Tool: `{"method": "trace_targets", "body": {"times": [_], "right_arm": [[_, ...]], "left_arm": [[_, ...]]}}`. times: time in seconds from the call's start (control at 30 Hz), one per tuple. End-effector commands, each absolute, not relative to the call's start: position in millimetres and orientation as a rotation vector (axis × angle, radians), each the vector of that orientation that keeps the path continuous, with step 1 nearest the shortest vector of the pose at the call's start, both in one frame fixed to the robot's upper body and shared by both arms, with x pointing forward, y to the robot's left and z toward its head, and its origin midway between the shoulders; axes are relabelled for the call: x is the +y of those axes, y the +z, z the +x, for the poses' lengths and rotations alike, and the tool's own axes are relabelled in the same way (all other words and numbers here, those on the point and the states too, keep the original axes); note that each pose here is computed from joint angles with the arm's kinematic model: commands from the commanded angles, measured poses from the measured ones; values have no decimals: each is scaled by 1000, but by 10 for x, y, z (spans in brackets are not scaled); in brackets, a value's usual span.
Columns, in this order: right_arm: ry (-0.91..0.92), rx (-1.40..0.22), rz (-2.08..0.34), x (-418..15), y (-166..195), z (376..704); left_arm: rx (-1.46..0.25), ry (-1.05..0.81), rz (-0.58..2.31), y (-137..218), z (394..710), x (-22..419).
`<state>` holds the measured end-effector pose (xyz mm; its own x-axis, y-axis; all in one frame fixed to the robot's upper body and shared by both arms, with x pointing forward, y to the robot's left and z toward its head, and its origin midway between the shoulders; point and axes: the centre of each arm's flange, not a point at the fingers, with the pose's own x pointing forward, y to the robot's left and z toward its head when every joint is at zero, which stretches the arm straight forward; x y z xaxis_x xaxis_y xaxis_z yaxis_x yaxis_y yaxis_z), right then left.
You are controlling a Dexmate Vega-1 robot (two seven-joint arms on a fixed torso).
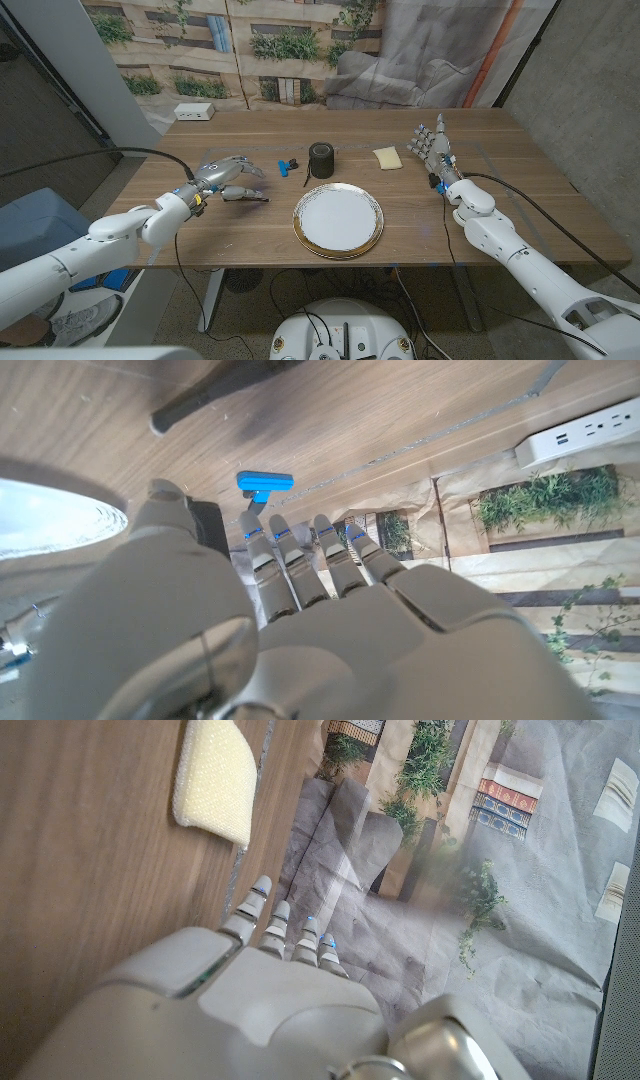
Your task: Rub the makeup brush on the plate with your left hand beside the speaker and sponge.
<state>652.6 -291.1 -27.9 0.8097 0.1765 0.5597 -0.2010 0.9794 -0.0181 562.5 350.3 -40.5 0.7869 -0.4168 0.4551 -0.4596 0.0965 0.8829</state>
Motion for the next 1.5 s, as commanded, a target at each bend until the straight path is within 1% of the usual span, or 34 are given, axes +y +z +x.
{"method": "trace_targets", "body": {"times": [0.03,0.2,0.53,0.87,1.2,1.4,1.5], "right_arm": [[202,-594,43,-2910,-277,6525],[202,-594,43,-2909,-277,6525],[202,-594,43,-2909,-277,6525],[202,-594,43,-2909,-276,6524],[202,-594,43,-2909,-274,6523],[202,-594,43,-2909,-275,6524],[202,-594,43,-2909,-276,6524]], "left_arm": [[-715,44,1256,-346,5765,3545],[-694,38,1102,-351,5883,3546],[-701,13,897,-397,5977,3496],[-705,14,756,-439,6051,3452],[-678,16,590,-492,6096,3302],[-692,25,511,-517,6129,3240],[-655,36,463,-548,6156,3182]]}}
